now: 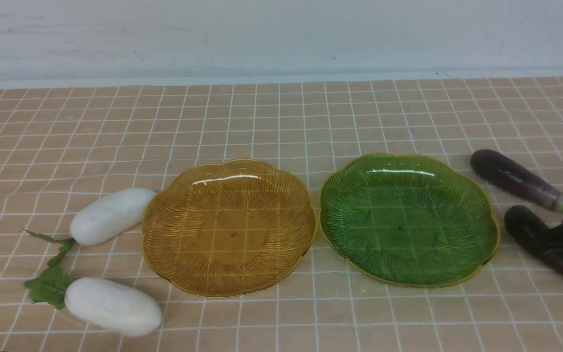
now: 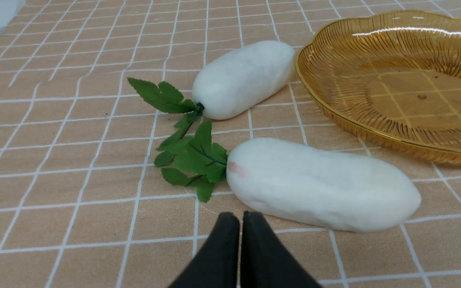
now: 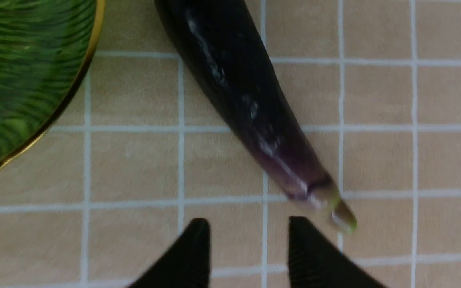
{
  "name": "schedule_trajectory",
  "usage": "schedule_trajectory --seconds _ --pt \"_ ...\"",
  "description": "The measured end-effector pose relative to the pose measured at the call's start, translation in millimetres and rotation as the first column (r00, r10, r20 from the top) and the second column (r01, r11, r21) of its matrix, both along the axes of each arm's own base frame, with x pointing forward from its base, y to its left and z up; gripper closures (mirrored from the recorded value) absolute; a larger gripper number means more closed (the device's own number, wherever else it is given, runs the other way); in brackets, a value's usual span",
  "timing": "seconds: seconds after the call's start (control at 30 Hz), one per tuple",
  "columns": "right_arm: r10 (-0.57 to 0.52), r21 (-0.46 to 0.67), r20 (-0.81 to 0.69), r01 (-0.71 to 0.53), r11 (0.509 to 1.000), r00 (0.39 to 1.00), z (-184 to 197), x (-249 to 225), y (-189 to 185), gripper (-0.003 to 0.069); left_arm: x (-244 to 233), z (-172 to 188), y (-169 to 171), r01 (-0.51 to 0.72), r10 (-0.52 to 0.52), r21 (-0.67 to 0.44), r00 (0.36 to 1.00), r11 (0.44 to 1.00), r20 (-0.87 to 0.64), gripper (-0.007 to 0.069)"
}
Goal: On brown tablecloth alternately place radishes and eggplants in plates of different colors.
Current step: 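Put the eggplants into the green plate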
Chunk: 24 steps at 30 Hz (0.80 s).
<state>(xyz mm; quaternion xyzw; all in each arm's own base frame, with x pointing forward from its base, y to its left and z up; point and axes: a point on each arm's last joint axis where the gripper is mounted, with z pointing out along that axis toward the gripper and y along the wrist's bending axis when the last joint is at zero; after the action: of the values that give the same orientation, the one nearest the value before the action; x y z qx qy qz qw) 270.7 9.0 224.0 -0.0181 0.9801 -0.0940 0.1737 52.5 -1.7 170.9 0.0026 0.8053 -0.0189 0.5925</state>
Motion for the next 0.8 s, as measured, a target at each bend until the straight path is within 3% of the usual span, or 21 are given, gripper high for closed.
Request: schedule_trajectory --seconds 0.03,0.07,0.1,0.13,0.2,0.23,0.27,0.3,0.33,0.47,0.53,0.6,0.67,0.8 --pt "0.018 -0.018 -0.009 -0.018 1.0 1.0 -7 9 0 0.0334 0 1 -1 -0.002 0.003 -0.038 1.0 0.999 0.011 0.0629" --pt "0.034 -0.036 -0.019 -0.034 0.999 0.999 -13 15 0 0.0293 1 4 -3 -0.01 0.016 -0.161 0.999 0.987 0.036 0.0629" --pt "0.036 -0.04 -0.023 -0.037 0.999 0.999 -14 16 0 0.0293 1 4 -3 -0.011 0.018 -0.183 0.999 0.983 0.038 0.0629" --pt "0.053 -0.066 -0.035 -0.056 0.996 0.998 -23 28 -1 0.0237 2 8 -6 -0.021 0.044 -0.376 0.998 0.926 0.053 0.0629" --pt "0.058 -0.088 -0.048 -0.062 0.994 0.997 -33 37 -1 0.0196 2 10 -8 -0.026 0.065 -0.508 0.996 0.861 0.058 0.0629" --pt "0.055 -0.101 -0.062 -0.061 0.993 0.997 -40 46 -2 0.0169 2 13 -10 -0.031 0.087 -0.67 0.995 0.742 0.05 0.0629" --pt "0.056 -0.109 -0.072 -0.064 0.992 0.996 -45 50 -2 0.0163 2 15 -11 -0.032 0.095 -0.738 0.994 0.674 0.043 0.0629" --pt "0.054 -0.111 -0.07 -0.062 0.992 0.996 -45 52 -2 0.016 2 15 -11 -0.032 0.098 -0.759 0.994 0.651 0.042 0.0629" --pt "0.058 -0.123 -0.082 -0.068 0.99 0.995 -51 58 -2 0.0153 2 17 -11 -0.03 0.106 -0.811 0.994 0.585 0.04 0.0629" --pt "0.076 -0.147 -0.11 -0.092 0.985 0.991 -67 72 -2 0.0155 3 22 -10 -0.014 0.134 -0.872 0.989 0.49 0.059 0.0629" --pt "0.077 -0.149 -0.126 -0.095 0.984 0.989 -74 76 -2 0.0179 3 23 -10 -0.01 0.13 -0.876 0.99 0.482 0.06 0.0629" --pt "0.077 -0.149 -0.133 -0.096 0.984 0.988 -77 77 -2 0.0229 1 30 -13 0.009 0.099 -0.858 0.993 0.514 0.07 0.0629" --pt "0.076 -0.159 -0.146 -0.099 0.982 0.986 -75 78 -2 0.034 -3 51 -17 0.059 0.038 -0.818 0.994 0.572 0.098 0.0629" --pt "0.026 -0.193 -0.167 -0.059 0.98 0.986 -50 83 -5 0.0334 -3 94 -28 0.09 -0.119 -0.706 0.993 0.702 0.008 0.0629"
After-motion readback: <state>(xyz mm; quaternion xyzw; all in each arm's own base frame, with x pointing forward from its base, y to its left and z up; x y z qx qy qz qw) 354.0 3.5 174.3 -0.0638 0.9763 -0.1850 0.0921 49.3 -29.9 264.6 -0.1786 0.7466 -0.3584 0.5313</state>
